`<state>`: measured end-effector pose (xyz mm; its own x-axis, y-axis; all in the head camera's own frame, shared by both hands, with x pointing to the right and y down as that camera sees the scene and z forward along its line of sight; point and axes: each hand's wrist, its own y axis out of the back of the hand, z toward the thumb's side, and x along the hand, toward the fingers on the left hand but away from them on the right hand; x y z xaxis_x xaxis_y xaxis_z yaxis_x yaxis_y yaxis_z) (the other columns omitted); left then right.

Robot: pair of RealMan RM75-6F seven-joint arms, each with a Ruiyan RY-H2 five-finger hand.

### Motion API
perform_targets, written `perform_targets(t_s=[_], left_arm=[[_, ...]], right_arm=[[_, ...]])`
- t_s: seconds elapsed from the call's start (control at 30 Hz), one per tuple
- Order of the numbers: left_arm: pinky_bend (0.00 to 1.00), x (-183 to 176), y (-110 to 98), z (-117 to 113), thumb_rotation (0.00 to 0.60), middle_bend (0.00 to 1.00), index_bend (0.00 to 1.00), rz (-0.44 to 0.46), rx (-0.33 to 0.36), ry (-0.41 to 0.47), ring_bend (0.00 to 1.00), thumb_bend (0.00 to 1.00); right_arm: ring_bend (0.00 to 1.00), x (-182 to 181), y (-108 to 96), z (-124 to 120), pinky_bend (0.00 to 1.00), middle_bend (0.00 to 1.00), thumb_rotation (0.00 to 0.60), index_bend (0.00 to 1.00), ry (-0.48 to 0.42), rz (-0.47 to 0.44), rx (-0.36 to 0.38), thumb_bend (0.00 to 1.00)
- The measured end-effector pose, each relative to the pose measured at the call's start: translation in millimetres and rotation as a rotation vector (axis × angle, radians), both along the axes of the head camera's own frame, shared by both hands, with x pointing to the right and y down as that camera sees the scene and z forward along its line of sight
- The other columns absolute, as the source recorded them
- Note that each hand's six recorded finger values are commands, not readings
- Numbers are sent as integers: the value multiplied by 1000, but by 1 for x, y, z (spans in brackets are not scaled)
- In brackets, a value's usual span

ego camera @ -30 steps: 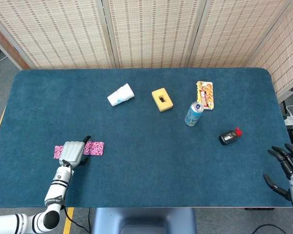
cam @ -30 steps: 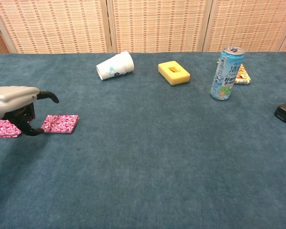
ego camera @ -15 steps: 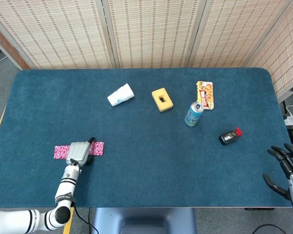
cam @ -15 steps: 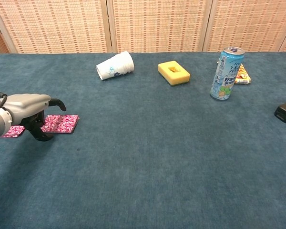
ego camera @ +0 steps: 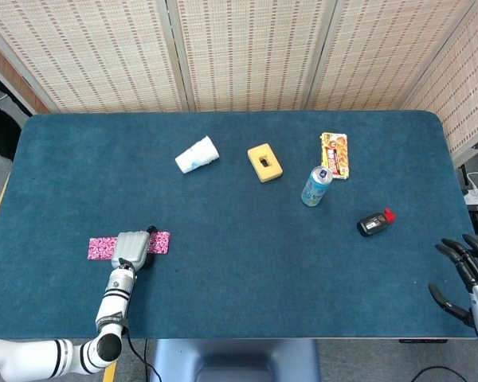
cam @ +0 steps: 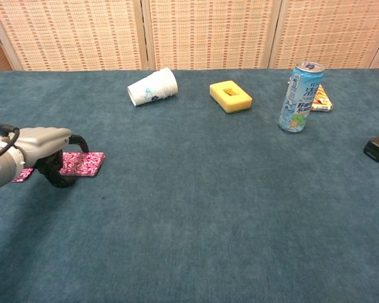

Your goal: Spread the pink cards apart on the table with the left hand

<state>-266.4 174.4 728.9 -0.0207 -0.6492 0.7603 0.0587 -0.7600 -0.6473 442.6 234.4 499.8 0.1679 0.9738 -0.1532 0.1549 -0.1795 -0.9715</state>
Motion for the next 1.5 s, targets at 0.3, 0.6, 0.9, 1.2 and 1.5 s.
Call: perform_targets(t_s=[0.3, 0.6, 0.9, 1.2, 1.5], left_arm=[[1000, 2, -2, -1, 600, 1000, 241, -4, 4, 8, 1000, 314], [1000, 5, -1, -2, 600, 1000, 297, -7, 6, 18, 1000, 309], [1000, 7, -3, -5, 600, 1000, 409, -9, 34, 32, 1000, 310], [1000, 5, -3, -8, 600, 1000, 571, 5, 55, 26, 1000, 310], [1000, -5, 0, -17, 600, 1000, 614, 19, 88, 6, 1000, 312]], right_arm=[[84, 0, 0, 1, 278, 179, 600, 210, 3, -2, -2, 187], [84, 0, 0, 0, 278, 179, 600, 210, 1, -1, -1, 187], [84, -1, 0, 0, 278, 179, 600, 211, 1, -3, -1, 187], [84, -1, 1, 1, 279, 179, 600, 211, 3, -6, -4, 187], [84, -1, 0, 1, 278, 179, 600, 211, 2, -5, -4, 187]])
